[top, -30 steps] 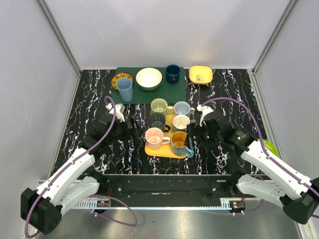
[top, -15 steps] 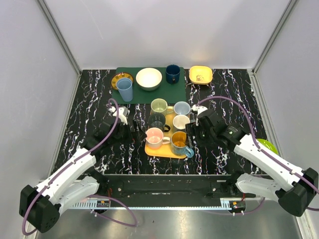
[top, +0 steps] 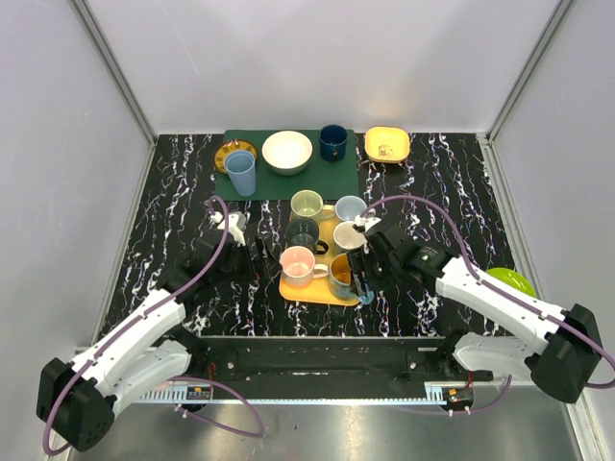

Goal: Turn the mug right side up

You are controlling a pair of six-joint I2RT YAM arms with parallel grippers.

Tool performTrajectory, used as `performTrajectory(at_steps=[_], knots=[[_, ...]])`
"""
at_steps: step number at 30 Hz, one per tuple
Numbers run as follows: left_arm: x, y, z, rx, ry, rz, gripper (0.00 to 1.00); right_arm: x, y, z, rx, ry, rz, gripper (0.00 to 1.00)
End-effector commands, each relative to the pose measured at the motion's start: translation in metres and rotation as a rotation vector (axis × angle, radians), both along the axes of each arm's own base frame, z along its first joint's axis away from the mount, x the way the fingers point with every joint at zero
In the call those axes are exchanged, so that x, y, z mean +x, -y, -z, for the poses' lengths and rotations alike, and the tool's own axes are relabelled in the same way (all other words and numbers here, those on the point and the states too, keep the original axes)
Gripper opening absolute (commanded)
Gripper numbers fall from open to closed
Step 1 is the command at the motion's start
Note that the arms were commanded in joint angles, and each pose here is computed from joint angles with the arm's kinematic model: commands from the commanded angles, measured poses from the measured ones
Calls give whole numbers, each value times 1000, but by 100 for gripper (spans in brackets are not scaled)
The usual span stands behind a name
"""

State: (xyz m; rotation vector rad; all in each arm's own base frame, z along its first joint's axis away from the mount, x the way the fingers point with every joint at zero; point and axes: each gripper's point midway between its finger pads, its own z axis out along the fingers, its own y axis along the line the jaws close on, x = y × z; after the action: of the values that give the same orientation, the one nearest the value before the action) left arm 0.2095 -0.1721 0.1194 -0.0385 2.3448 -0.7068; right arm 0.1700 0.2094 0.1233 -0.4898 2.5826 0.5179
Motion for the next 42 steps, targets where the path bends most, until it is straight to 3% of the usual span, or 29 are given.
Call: performTrajectory(at_steps=[1, 11, 12, 22, 26, 29, 33, 35, 37, 40, 42], knots=[[2, 6, -11, -46, 45, 7, 99, 9, -12, 5, 7, 34, -17, 64], [-2, 2, -9, -31, 38, 4, 99, 25, -12, 21, -89, 39, 16, 54], [-2, 1, -9, -31, 38, 3, 99, 25, -12, 24, -95, 34, 14, 49], [-1, 2, -11, -33, 41, 3, 99, 27, -10, 28, -108, 39, 39, 38], [-2, 1, -10, -34, 40, 2, 99, 29, -7, 29, -124, 48, 59, 29], [-3, 0, -10, -38, 40, -3, 99, 33, -3, 29, -149, 59, 87, 29], [-5, -1, -8, -40, 39, -5, 99, 34, 1, 36, -193, 61, 112, 39], [-5, -1, -8, -41, 40, -7, 99, 34, 1, 38, -203, 64, 115, 37], [-6, -2, -7, -39, 40, -7, 99, 34, 2, 38, -209, 67, 119, 26], [-7, -2, -8, -39, 40, -7, 99, 34, 3, 35, -207, 74, 134, 0], [-6, -2, -9, -40, 42, -9, 99, 35, 3, 27, -187, 91, 146, 0]])
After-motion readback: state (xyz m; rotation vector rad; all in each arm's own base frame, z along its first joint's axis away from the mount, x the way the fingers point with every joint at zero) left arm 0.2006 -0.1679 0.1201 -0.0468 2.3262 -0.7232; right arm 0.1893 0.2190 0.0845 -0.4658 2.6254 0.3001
